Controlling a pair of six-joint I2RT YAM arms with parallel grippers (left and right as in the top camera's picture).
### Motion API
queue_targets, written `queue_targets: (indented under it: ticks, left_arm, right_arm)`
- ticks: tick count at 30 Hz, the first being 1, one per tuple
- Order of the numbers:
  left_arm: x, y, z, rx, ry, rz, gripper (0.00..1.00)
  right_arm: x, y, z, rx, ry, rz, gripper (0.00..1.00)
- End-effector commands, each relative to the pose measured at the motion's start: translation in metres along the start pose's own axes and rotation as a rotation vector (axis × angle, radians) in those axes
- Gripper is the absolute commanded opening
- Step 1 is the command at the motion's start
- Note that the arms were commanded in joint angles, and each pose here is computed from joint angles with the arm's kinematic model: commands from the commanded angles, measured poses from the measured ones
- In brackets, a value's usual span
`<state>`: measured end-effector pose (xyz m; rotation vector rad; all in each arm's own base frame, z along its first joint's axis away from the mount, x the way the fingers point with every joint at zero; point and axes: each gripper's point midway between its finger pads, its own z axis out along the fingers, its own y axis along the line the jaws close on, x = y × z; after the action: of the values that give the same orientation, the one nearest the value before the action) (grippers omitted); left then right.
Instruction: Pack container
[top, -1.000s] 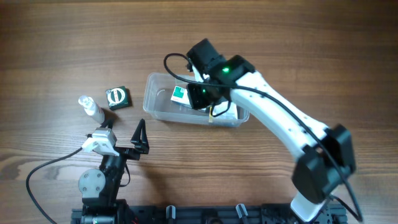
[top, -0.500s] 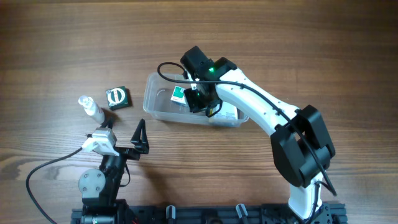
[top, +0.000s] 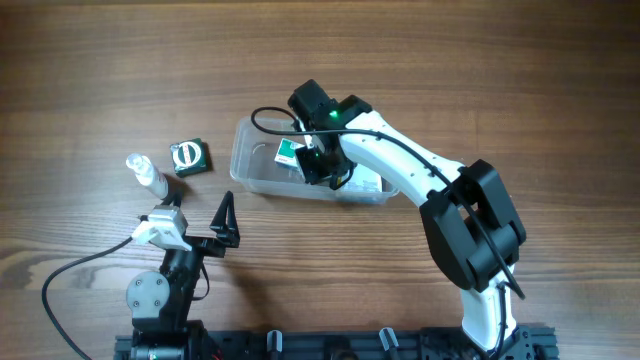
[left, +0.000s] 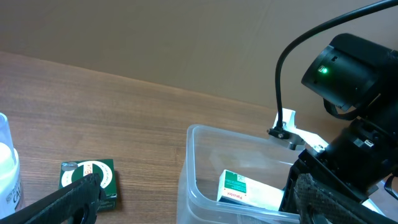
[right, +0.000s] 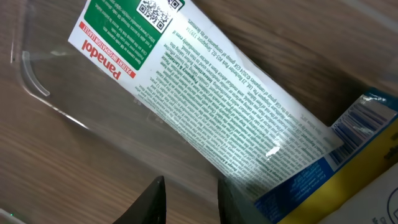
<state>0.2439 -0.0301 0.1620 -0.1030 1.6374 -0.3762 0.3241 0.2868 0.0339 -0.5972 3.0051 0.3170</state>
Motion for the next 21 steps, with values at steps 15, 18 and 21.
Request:
queue_targets:
  ticks: [15, 18, 21]
  left_arm:
    - [0.002, -0.001, 0.0, 0.002, 0.002, 0.016, 1.0]
    - [0.002, -0.001, 0.0, 0.002, 0.002, 0.016, 1.0]
    - [0.002, -0.001, 0.0, 0.003, 0.002, 0.016, 1.0]
  right_arm:
    - [0.004, -0.017, 0.021, 0.091, 0.037, -0.038, 0.28]
    - [0.0, -0.027, 0.02, 0.149, 0.018, -0.015, 0.27]
    - [-0.005, -0.036, 0.019, 0.199, -0.008, -0.017, 0.25]
